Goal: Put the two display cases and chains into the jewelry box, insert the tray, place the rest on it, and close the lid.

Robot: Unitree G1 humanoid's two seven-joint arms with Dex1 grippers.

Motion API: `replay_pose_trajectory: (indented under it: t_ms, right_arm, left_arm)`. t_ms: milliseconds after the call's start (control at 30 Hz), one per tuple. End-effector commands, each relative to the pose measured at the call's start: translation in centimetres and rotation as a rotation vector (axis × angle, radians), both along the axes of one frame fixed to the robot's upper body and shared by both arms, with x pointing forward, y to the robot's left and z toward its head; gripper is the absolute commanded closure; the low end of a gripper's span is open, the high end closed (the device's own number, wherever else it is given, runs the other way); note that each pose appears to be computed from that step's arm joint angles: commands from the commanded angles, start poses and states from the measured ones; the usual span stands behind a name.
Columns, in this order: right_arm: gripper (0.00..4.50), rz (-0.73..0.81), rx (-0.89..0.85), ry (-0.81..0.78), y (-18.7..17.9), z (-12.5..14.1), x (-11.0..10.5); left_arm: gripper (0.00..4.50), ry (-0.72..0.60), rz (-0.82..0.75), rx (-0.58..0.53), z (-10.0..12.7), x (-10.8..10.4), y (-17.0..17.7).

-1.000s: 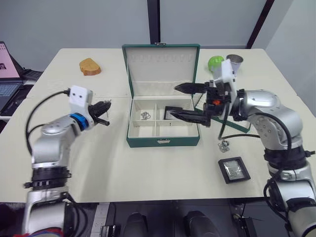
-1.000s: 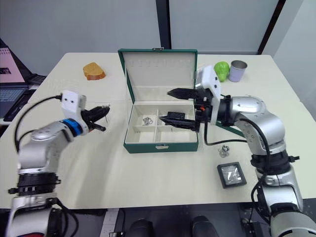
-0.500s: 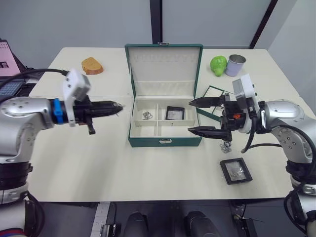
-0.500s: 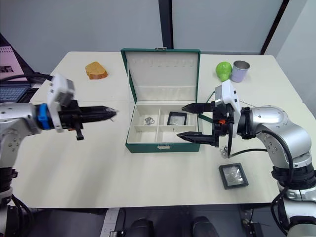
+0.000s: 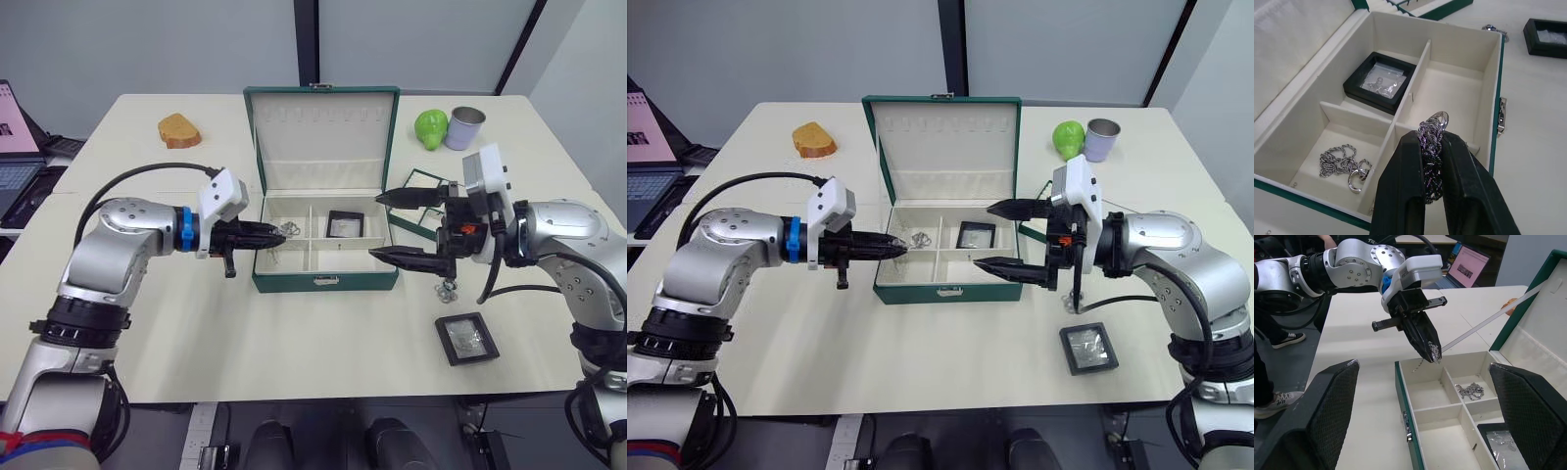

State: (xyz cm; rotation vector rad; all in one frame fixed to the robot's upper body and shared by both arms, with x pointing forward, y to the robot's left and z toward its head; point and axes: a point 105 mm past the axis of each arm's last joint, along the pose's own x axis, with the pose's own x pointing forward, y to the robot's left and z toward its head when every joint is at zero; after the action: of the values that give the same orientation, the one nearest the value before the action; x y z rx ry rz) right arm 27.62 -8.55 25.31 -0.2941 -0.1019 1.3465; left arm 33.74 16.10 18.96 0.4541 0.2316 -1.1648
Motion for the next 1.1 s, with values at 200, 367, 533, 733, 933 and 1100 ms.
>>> replay_pose_trajectory:
  t_ms: [200,367,533,733,933,1100]
  right_arm:
    - [0.0,-0.018,0.015,-0.049,-0.4,1.1,-0.7]
    - [0.0,-0.021,0.013,-0.045,-0.5,1.1,-0.7]
    - [0.0,-0.019,0.013,-0.044,-0.5,1.1,-0.7]
    - [0.0,-0.017,0.014,-0.044,-0.5,1.1,-0.6]
    - [0.0,-0.016,0.014,-0.044,-0.6,1.1,-0.6]
    - [0.0,-0.02,0.015,-0.041,-0.7,1.1,-0.4]
  left_arm:
    - [4.37,-0.03,-0.024,0.023,-0.6,0.3,-0.2]
    - [4.37,-0.027,-0.031,0.006,-0.7,0.4,-0.5]
    - [3.42,-0.022,-0.044,-0.025,-0.4,0.3,-0.8]
    - [1.52,-0.015,-0.046,-0.048,-0.1,0.2,-0.9]
    - [0.02,-0.008,-0.052,-0.069,0.2,0.1,-1.1]
    - [0.02,0.005,-0.066,-0.083,0.3,-0.2,-1.3]
